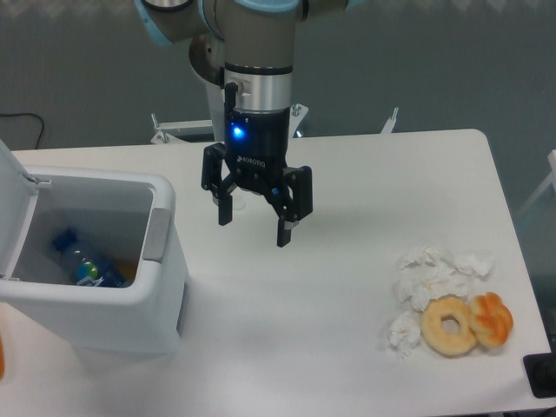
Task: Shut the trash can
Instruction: 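Move the open gripper toward the raised trash can lid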
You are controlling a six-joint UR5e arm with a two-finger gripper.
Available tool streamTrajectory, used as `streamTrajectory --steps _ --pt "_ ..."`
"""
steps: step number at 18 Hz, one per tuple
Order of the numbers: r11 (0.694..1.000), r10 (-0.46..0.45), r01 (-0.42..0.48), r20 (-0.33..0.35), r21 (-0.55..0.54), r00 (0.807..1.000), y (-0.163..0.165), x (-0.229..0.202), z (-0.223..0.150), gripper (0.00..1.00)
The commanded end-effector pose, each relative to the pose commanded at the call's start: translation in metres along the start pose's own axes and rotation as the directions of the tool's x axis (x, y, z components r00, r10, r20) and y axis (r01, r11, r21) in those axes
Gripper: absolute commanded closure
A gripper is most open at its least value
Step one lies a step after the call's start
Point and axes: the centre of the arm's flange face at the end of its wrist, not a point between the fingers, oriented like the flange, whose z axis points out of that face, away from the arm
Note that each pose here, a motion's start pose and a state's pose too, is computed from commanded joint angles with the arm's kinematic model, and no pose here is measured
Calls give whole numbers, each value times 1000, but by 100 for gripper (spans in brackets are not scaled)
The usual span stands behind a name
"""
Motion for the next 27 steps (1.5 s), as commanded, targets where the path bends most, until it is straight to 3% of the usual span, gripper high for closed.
streamTrajectory --steps 21,24,27 --pt "1000 -16 15 32 23 999 -7 6 -28 0" --pt "993 -114 113 27 37 993 -12 9 -31 0" --pt "966 -253 252 21 65 967 -26 10 -36 0"
